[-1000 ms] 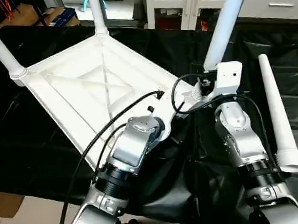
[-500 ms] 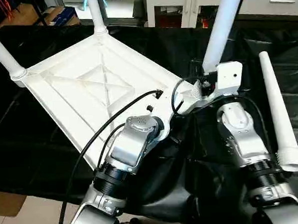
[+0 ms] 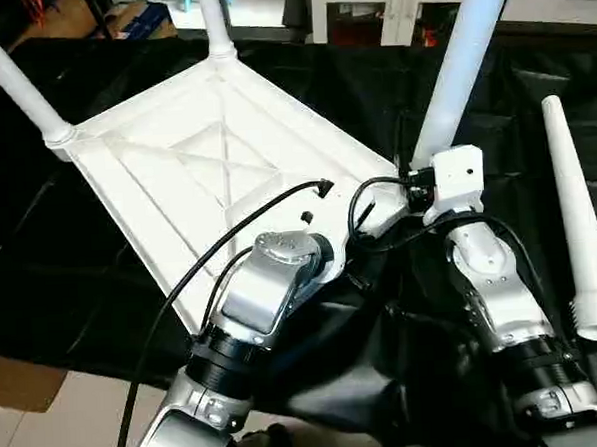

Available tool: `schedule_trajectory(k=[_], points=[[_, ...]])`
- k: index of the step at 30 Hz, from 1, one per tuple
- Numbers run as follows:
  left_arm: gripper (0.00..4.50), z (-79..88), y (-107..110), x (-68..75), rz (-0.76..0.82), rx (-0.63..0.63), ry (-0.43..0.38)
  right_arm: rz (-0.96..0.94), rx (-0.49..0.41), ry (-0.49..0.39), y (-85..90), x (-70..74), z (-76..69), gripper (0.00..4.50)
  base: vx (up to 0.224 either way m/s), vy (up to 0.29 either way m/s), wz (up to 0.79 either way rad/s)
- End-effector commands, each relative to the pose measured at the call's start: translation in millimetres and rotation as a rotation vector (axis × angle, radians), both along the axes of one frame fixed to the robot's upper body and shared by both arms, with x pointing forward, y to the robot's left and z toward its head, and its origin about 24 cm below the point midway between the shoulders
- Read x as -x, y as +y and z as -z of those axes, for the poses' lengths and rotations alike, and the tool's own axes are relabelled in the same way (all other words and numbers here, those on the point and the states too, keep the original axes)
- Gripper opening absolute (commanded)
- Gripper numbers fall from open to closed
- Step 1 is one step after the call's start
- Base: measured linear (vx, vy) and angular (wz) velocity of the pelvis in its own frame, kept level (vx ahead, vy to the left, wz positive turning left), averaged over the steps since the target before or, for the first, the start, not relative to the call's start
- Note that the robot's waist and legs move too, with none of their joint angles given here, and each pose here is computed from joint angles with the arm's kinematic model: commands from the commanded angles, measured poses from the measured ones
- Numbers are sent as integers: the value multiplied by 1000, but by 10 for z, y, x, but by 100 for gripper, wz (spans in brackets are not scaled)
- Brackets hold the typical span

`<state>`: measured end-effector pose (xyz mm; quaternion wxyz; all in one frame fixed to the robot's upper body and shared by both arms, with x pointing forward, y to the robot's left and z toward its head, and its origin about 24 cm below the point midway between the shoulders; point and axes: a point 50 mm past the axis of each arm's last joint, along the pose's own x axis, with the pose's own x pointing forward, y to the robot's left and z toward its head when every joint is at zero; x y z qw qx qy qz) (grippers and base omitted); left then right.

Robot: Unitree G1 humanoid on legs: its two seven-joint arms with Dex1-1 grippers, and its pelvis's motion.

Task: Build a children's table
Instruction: Insert table leg to table base

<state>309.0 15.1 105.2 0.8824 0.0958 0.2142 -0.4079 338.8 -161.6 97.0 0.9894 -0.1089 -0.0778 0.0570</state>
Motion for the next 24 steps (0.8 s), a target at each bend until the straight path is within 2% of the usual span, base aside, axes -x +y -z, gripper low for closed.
schedule_trajectory(k=[1,3,5,9,10,12,14,20,21,23,24], points=[[0,-216,32,-28,-4,43,-83,56,26,132,-189,82,286,267,0,0,0],[0,-215,41,-31,-1,42,-86,22,-5,99,-184,114,224,267,0,0,0],[0,-212,49,-34,2,41,-87,7,-22,86,-187,139,192,301,0,0,0],[0,-196,78,-51,9,28,-91,-12,-32,71,-213,196,137,319,0,0,0],[0,-195,79,-52,9,28,-91,-13,-32,70,-215,198,134,347,0,0,0],[0,-187,99,-65,9,21,-93,-22,-49,54,-236,243,84,352,0,0,0],[0,-181,111,-71,13,14,-98,-34,-57,46,-237,273,57,380,0,0,0],[0,-141,174,-80,59,-17,-131,-112,-96,21,-265,417,-60,380,0,0,0],[0,-109,230,-91,70,-27,-132,-154,-97,36,-301,495,-96,380,0,0,0],[0,-97,252,-94,76,-32,-133,-164,-87,47,-321,526,-104,380,0,0,0],[0,-74,294,-89,113,-38,-144,-207,-79,87,-387,598,-108,380,0,0,0]])
